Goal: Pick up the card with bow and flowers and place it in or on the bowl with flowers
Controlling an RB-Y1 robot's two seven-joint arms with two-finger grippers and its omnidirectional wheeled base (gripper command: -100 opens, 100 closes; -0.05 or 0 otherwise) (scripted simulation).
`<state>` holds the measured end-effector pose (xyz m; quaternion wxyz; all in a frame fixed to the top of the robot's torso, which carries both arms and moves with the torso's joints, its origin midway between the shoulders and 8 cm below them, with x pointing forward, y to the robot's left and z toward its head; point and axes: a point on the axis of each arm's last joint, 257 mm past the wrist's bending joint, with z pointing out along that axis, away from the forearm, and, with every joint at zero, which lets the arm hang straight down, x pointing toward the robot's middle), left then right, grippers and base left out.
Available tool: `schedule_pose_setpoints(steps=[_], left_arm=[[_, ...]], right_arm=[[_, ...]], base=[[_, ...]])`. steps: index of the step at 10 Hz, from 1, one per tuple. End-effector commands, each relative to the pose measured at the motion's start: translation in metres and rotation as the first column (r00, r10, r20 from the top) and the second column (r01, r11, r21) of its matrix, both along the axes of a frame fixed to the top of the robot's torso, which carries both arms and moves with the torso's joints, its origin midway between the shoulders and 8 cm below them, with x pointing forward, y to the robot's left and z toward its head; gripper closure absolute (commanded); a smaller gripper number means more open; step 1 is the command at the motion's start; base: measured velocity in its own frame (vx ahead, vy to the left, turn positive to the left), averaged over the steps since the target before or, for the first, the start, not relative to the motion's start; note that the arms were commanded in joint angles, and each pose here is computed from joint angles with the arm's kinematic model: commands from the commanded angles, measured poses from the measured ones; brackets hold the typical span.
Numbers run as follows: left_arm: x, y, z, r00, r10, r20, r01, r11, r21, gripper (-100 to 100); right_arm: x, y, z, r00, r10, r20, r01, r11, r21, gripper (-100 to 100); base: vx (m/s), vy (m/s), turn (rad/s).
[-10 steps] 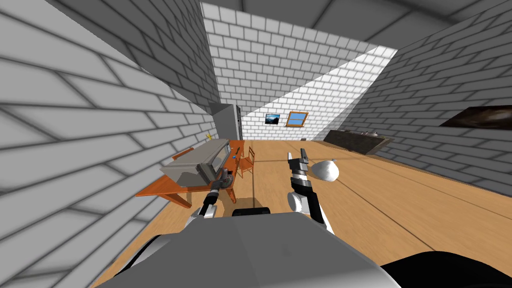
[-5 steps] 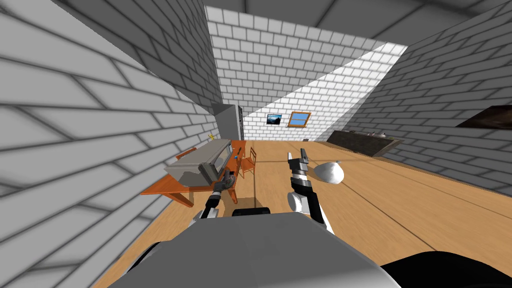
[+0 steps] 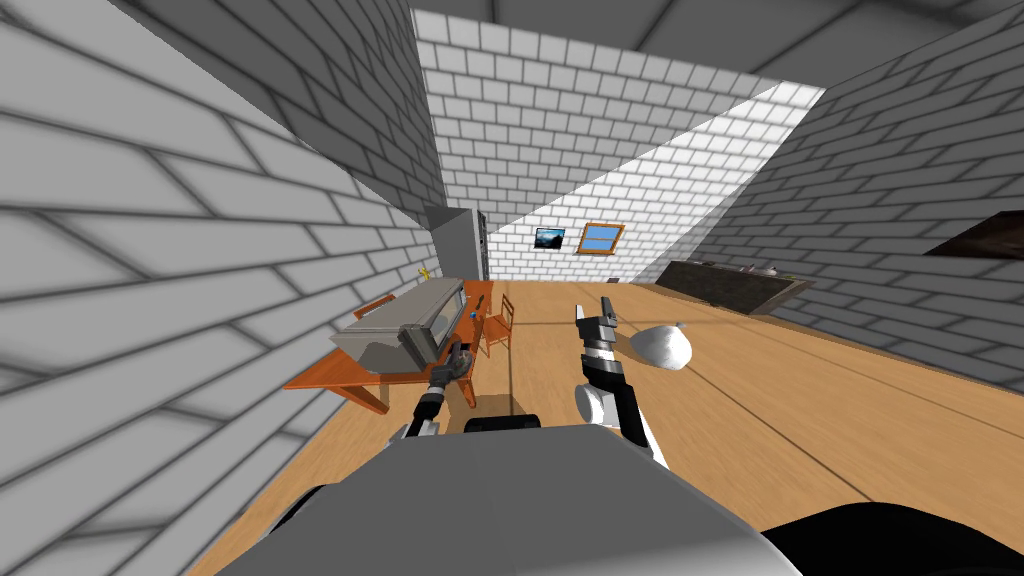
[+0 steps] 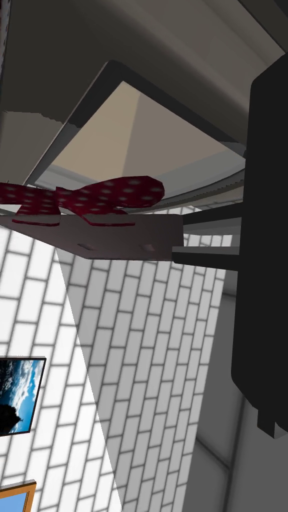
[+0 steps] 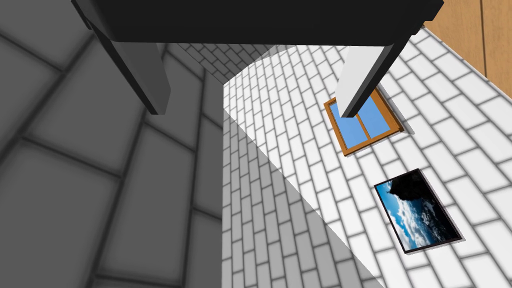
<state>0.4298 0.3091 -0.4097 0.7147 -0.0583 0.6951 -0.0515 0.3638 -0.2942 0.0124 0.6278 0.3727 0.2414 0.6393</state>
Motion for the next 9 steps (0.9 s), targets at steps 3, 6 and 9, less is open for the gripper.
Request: schedule_pose_setpoints(steps=[3,6,9], left_arm=[[-0.027,-0.028,-0.016,0.999,-0.039,-0.017,0.040,0.997,0.065,100],[-0.027,-0.028,-0.016,0.999,-0.039,-0.017,0.040,0.997,0.065,100],[-0.044,-0.052,-0.023,0.997,-0.069,-0.020,0.071,0.992,0.106,100]], right_arm=[[0.000,0.000,0.000,1.000,0.000,0.000,0.000,1.000,0.000,0],[0.000,0.000,0.000,1.000,0.000,0.000,0.000,1.000,0.000,0],[0.000,0.000,0.000,1.000,0.000,0.000,0.000,1.000,0.000,0]], base=[[0.033,0.033,0.054],[0.016,0.017,0.004],[0.028,0.026,0.039]])
